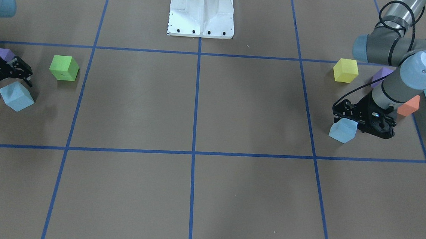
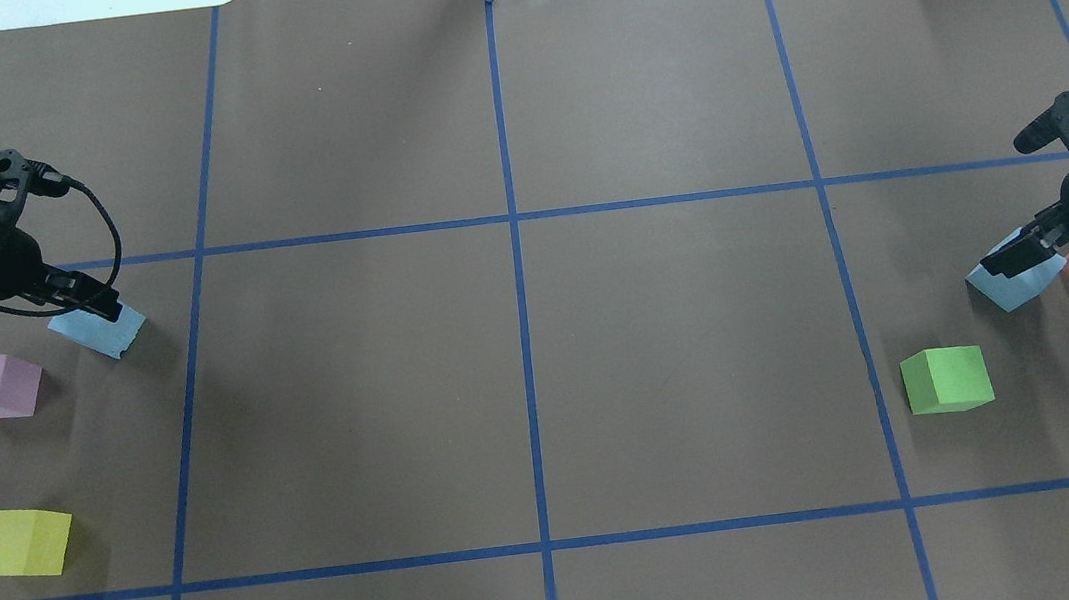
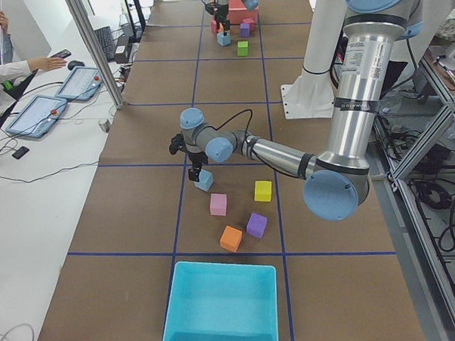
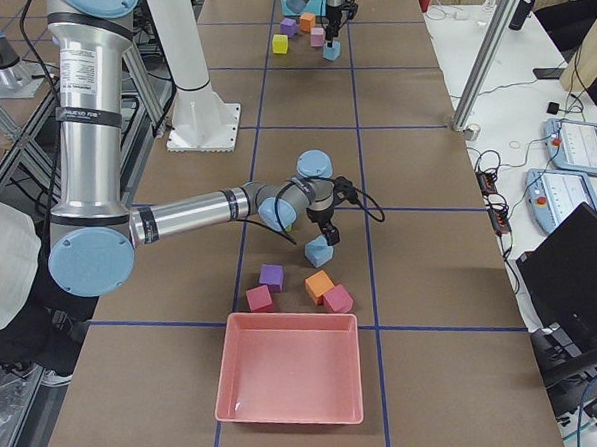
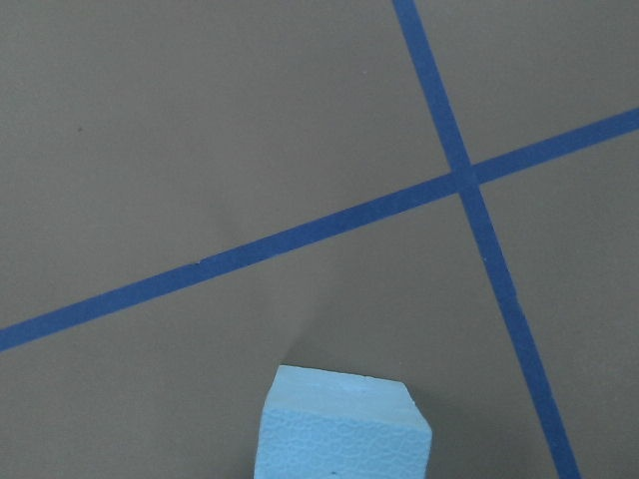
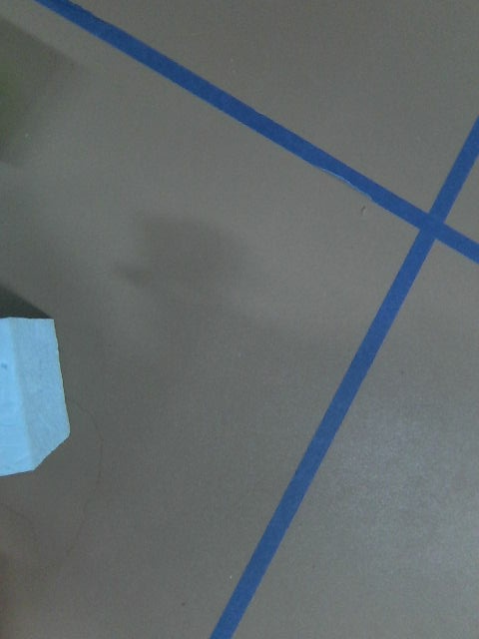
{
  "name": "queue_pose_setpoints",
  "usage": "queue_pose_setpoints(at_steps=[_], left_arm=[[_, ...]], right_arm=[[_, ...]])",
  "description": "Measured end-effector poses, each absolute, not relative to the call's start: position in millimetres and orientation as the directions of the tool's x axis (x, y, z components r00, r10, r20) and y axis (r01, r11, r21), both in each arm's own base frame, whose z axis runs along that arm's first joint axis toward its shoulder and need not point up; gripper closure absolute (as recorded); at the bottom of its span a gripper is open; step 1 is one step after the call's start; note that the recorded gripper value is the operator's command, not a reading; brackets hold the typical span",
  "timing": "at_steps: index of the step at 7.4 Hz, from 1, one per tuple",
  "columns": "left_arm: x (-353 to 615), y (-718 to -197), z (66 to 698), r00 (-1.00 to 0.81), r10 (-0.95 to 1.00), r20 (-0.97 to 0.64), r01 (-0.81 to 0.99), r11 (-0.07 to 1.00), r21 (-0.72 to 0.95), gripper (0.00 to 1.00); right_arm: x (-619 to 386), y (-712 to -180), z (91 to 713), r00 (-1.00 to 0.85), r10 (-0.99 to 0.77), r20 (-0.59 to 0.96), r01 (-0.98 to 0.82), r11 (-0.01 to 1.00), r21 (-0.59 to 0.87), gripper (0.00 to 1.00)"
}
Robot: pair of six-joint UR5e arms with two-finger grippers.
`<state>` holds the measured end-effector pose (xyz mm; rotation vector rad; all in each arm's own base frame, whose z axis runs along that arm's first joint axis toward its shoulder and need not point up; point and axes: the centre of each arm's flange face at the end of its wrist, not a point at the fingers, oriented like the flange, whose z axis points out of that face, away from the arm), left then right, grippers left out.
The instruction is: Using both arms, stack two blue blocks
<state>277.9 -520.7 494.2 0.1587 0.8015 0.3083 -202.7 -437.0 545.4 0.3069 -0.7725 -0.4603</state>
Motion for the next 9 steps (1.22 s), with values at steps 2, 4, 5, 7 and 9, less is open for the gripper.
queue_pose_setpoints(at_steps=[2, 4, 5, 7, 9], left_arm=[[284, -520, 501, 0.668, 0.324, -0.67, -0.212, 0.946, 0.246, 0.02], [289, -519, 505, 0.678, 0.326, -0.658, -0.216, 0.945, 0.246, 0.02], [290, -519, 506, 0.68, 0.326, -0.657, -0.216, 0.945, 0.245, 0.02], [293, -520, 511, 0.681, 0.326, -0.656, -0.219, 0.945, 0.243, 0.02], [296, -521, 517, 0.679, 0.33, -0.656, -0.221, 0.944, 0.246, 0.02]], right_arm=[[-200, -433, 556, 0.619, -0.53, 0.579, 0.316, 0.843, 0.435, 0.02], [-201, -433, 564, 0.615, -0.546, 0.569, 0.336, 0.834, 0.437, 0.02], [-202, -434, 568, 0.614, -0.549, 0.567, 0.342, 0.832, 0.436, 0.02], [-205, -437, 575, 0.615, -0.549, 0.566, 0.349, 0.833, 0.429, 0.02], [-207, -440, 576, 0.617, -0.545, 0.568, 0.347, 0.836, 0.425, 0.03]])
